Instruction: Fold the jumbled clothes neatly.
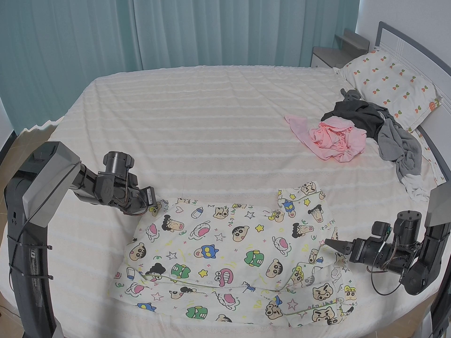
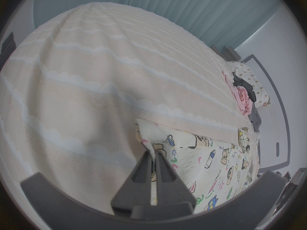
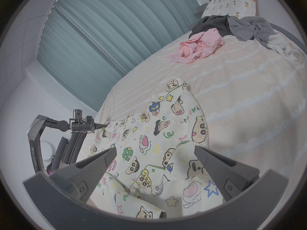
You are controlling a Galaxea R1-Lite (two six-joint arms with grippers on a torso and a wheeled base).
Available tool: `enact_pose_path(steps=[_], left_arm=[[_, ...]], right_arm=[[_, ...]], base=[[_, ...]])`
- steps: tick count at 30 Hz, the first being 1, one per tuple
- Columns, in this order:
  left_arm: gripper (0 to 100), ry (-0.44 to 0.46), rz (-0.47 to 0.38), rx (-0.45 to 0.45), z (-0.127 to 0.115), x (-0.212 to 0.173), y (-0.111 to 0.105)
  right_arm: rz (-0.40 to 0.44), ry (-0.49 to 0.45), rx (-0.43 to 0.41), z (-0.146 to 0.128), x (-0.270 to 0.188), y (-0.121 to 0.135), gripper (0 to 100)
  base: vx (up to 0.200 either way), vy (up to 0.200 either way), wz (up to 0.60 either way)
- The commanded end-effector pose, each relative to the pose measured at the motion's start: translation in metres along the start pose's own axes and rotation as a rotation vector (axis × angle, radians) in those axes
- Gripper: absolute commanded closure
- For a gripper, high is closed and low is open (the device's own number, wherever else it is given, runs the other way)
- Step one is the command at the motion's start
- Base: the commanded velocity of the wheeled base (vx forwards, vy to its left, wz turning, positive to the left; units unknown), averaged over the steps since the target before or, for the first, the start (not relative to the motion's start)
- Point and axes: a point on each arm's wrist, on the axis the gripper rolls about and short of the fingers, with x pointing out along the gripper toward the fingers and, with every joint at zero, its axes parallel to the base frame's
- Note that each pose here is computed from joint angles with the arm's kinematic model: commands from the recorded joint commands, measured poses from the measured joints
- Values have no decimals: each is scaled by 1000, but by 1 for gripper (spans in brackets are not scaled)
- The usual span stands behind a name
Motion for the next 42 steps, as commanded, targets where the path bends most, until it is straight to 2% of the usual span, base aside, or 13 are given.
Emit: enact_pose_path(steps=[1, 6, 12, 18, 22, 30, 34, 40, 41, 42], left_arm=[[100, -30, -1, -3, 8, -10, 1], [100, -55, -2, -3, 13, -16, 1], [100, -143, 3, -19, 23, -20, 2], [100, -199, 28, -52, 29, -23, 7], [100, -210, 29, -49, 30, -24, 6], [100, -198, 26, -51, 27, -23, 6], [100, -191, 29, -51, 26, -21, 8], [100, -173, 27, -52, 22, -11, 12], [0, -167, 24, -53, 21, -10, 13], [0, -163, 23, -52, 20, -9, 13]], right_arm=[[3, -5, -3, 0, 1, 0, 0], [5, -12, -5, 2, 2, 0, 0], [-1, -45, -2, 8, 4, -4, 0], [8, -101, 57, 22, 17, -7, 0], [-4, -132, 55, 35, 32, -17, 0], [-45, -98, 86, 71, 66, -27, 0], [-48, -81, 92, 76, 70, -26, 0], [-54, -56, 98, 67, 65, -25, 0], [-55, -58, 96, 66, 64, -25, 0], [-53, -59, 95, 65, 64, -25, 0]], base=[[0, 0, 0], [0, 0, 0], [0, 0, 0], [0, 0, 0], [0, 0, 0], [0, 0, 0], [0, 0, 0], [0, 0, 0], [0, 0, 0], [0, 0, 0]])
